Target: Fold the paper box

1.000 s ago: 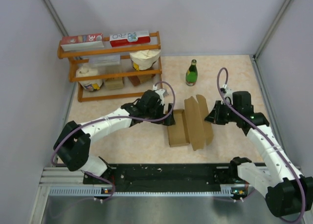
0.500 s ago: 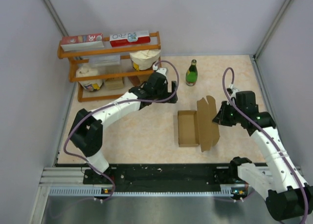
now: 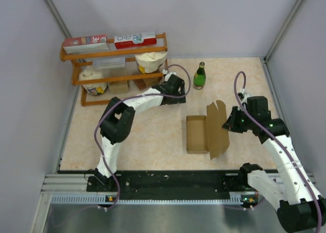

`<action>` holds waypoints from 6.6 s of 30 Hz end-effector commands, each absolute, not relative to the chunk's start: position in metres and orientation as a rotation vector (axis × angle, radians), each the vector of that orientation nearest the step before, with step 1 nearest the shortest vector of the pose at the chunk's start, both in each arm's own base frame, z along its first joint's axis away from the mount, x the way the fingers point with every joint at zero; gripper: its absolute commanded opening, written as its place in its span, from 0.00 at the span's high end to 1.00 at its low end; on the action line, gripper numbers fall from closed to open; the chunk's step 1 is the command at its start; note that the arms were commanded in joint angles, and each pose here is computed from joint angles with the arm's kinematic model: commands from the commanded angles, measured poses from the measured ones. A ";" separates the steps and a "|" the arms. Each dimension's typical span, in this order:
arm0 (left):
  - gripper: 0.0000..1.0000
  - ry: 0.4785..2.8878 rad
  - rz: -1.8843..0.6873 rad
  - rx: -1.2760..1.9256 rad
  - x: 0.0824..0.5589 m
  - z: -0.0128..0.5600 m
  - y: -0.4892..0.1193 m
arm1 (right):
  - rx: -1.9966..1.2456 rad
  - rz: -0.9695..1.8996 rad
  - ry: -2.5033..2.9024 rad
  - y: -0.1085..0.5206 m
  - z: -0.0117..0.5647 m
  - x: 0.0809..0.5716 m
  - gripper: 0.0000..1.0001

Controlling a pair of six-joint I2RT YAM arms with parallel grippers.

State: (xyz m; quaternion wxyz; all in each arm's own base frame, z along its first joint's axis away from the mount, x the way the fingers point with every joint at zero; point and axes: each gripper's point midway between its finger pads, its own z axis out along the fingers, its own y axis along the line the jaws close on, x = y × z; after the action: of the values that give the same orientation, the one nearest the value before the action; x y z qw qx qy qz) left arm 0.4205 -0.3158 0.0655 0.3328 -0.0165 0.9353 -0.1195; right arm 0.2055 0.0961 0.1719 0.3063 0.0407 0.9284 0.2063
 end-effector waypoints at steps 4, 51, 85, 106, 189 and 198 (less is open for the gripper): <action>0.07 2.356 -0.234 -0.279 0.451 0.075 -0.305 | 0.102 0.563 2.406 0.097 0.185 0.209 1.00; 0.25 2.456 -0.005 -0.417 0.429 0.003 -0.291 | 0.064 0.591 2.381 0.101 0.185 0.211 1.00; 0.70 2.438 0.021 -0.400 0.436 0.001 -0.299 | 0.040 0.608 2.369 0.104 0.187 0.211 1.00; 1.00 2.427 -0.010 -0.354 0.388 0.013 -0.280 | 0.039 0.613 2.365 0.104 0.186 0.211 1.00; 0.56 2.139 -0.776 0.148 0.246 0.147 -0.245 | -0.260 0.596 2.501 0.118 0.204 0.207 1.00; 0.53 2.151 -0.817 0.140 0.260 0.134 -0.241 | -0.554 0.407 2.543 0.138 0.197 0.227 1.00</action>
State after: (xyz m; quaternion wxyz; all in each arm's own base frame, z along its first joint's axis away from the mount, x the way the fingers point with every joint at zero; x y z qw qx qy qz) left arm 0.2468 -0.2360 0.1212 0.3848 0.0540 0.8729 -0.2950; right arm 0.2112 0.1377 0.1868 0.2325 -0.1530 0.9413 0.1910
